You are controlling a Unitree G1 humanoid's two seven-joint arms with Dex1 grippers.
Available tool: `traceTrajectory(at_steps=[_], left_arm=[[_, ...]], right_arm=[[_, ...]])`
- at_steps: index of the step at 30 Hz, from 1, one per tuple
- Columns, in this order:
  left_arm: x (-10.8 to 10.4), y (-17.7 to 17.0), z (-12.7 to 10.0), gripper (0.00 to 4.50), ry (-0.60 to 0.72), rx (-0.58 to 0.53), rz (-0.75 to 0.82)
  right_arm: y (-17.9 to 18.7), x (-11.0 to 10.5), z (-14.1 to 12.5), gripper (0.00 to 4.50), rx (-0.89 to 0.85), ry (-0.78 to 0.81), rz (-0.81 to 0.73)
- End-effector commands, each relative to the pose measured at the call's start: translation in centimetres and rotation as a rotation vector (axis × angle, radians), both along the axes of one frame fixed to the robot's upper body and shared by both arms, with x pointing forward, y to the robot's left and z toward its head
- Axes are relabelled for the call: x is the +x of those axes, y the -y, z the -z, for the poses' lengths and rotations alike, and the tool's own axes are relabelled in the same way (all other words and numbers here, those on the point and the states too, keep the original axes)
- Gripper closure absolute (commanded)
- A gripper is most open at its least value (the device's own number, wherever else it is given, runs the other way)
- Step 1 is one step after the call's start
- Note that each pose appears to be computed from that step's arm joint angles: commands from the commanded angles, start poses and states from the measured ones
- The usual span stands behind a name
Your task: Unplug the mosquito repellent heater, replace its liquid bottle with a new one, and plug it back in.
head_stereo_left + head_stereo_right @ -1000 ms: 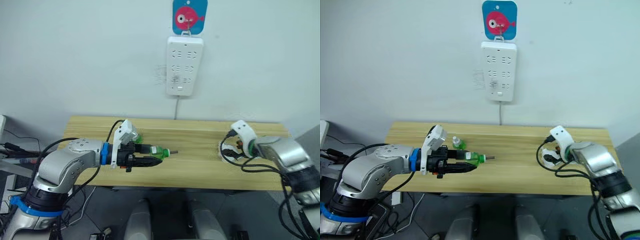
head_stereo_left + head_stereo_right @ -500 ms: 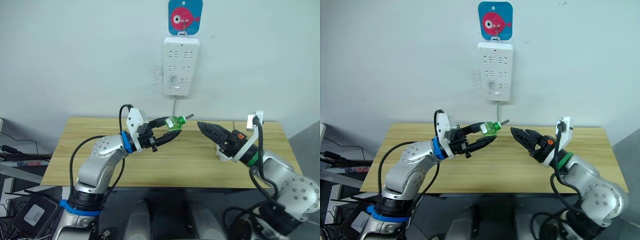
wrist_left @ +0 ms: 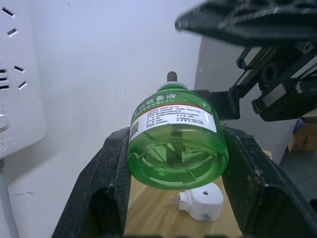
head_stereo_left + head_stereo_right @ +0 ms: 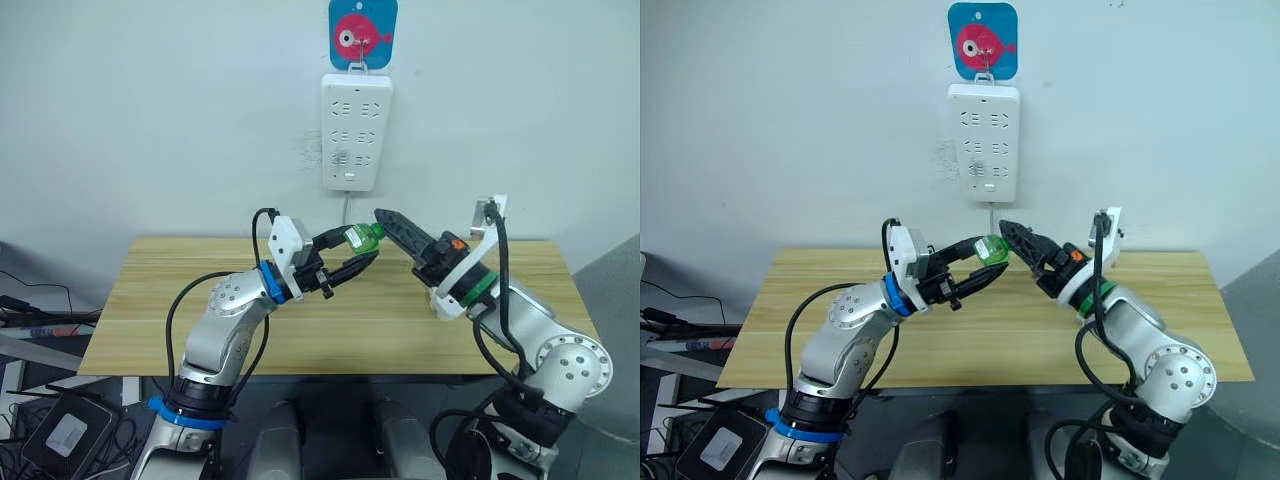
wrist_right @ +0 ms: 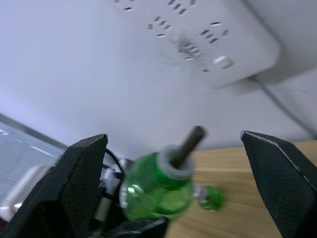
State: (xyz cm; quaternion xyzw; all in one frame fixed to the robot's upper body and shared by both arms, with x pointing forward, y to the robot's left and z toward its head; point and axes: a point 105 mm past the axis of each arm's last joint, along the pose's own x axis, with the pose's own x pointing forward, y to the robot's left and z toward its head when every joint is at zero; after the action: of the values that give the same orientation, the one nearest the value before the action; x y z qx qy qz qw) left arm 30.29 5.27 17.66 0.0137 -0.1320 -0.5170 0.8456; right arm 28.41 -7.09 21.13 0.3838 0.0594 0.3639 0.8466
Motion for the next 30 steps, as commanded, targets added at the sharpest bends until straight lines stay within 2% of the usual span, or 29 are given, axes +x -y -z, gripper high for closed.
traceTrajectory(at_steps=[1, 5, 7, 14, 16, 23, 27, 30], left_arm=[[-0.5, 0.6, -1.2, 2.28, 0.055, -0.024, 0.008], [-0.6, 0.8, -1.2, 2.28, 0.055, -0.031, 0.008], [-0.7, 0.8, -1.2, 2.28, 0.056, -0.033, 0.009], [-1.0, 0.8, -0.9, 2.28, 0.056, -0.024, 0.024], [-1.1, 0.8, -0.9, 2.28, 0.059, -0.020, 0.026], [-1.5, 1.0, -0.3, 2.28, 0.041, 0.009, 0.048], [-0.6, -0.9, 1.2, 0.99, 0.042, 0.131, -0.023], [-0.1, -3.0, 3.0, 0.07, -0.014, 0.255, -0.075]], right_arm=[[-1.5, -0.9, -0.3, 0.00, 0.108, -0.024, -0.056], [-1.8, -1.0, -0.4, 0.00, 0.121, -0.040, -0.064], [-1.9, -1.0, -0.5, 0.58, 0.128, -0.044, -0.065], [-1.8, -1.1, -1.1, 3.11, 0.171, -0.047, -0.074], [-1.7, -1.2, -1.2, 3.65, 0.186, -0.050, -0.082], [-2.0, -1.7, -1.2, 3.65, 0.174, -0.050, -0.119], [-1.1, -1.1, 0.0, 3.65, 0.026, -0.013, -0.075], [0.2, 0.0, 1.9, 3.65, -0.180, 0.044, -0.012]])
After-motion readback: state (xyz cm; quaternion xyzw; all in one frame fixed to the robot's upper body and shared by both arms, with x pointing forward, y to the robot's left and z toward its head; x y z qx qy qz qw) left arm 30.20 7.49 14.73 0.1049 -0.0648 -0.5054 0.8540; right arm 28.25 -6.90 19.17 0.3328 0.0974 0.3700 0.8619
